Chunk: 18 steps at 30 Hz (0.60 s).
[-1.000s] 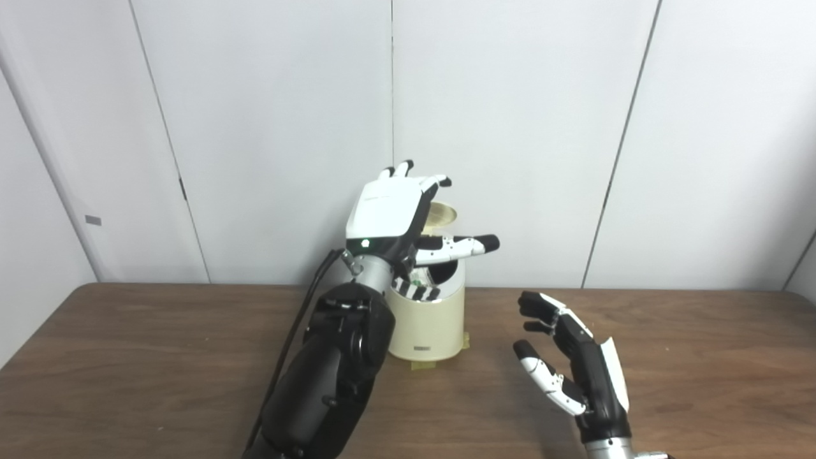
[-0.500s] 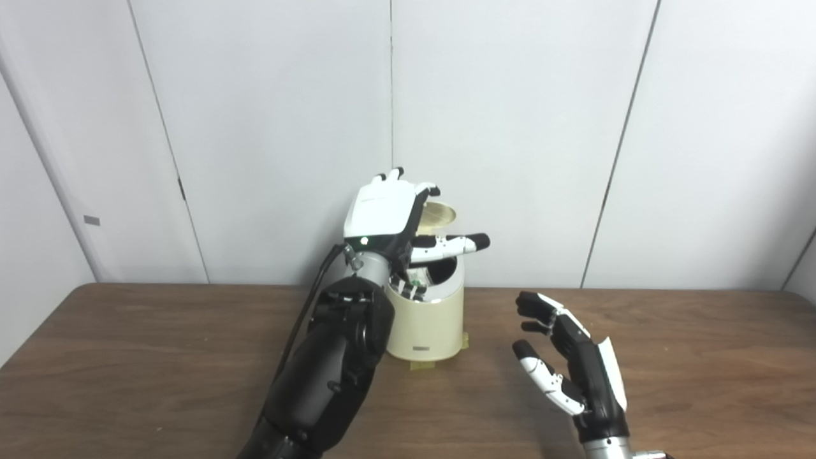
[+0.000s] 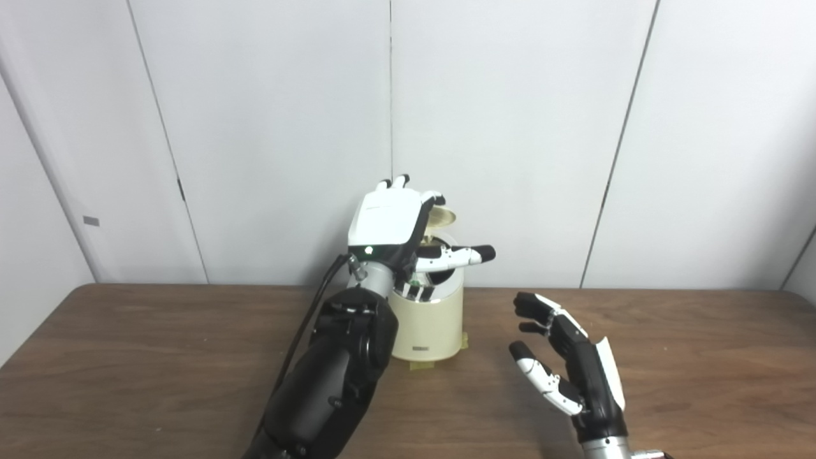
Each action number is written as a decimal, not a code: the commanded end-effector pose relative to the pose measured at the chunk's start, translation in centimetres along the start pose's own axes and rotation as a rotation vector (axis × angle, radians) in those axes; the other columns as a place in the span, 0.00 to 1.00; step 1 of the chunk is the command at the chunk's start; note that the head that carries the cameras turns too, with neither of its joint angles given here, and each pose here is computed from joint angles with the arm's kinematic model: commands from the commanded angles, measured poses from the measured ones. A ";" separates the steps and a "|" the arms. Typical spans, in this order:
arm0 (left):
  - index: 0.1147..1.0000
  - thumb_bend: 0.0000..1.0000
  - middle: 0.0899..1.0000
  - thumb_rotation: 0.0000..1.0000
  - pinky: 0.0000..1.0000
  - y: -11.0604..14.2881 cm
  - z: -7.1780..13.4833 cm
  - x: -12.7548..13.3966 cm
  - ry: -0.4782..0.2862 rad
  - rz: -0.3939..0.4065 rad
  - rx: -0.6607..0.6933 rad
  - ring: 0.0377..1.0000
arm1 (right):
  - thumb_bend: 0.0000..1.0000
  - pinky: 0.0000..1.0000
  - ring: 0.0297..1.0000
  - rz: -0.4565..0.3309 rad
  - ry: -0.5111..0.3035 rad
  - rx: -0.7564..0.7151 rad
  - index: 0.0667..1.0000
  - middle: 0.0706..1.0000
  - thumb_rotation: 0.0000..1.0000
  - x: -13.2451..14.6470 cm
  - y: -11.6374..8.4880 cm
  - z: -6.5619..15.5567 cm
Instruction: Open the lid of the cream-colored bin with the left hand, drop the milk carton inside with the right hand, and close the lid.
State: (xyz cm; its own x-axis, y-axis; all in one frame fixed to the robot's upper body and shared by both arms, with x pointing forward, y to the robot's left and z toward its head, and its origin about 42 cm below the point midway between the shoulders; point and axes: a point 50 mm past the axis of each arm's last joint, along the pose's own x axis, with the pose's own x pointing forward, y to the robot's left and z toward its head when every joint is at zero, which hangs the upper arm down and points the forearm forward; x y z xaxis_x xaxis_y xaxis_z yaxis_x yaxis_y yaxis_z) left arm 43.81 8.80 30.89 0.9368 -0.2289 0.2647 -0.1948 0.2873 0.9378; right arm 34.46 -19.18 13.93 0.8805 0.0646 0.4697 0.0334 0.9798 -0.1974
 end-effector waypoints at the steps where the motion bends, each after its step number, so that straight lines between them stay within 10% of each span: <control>1: 0.78 0.92 0.81 0.96 1.00 2.2 1.0 0.5 -0.031 0.069 0.013 0.99 | 0.27 0.69 0.76 0.008 0.010 0.006 0.75 0.76 0.51 -0.9 0.6 -0.3; 18: 0.78 0.95 0.79 0.96 1.00 -1.1 -0.6 -0.7 0.026 -0.078 0.030 0.95 | 0.27 0.68 0.75 -0.012 0.009 0.037 0.74 0.75 0.46 -0.7 0.5 0.3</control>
State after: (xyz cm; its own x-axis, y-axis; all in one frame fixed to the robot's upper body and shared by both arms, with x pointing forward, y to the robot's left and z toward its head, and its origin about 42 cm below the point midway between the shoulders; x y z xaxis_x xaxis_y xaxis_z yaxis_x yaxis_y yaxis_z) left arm 43.28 9.18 28.30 0.9598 -0.2363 0.1517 -0.0925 0.2440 0.9653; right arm 34.20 -19.20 13.89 0.8864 0.0569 0.4595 0.0285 0.9838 -0.1768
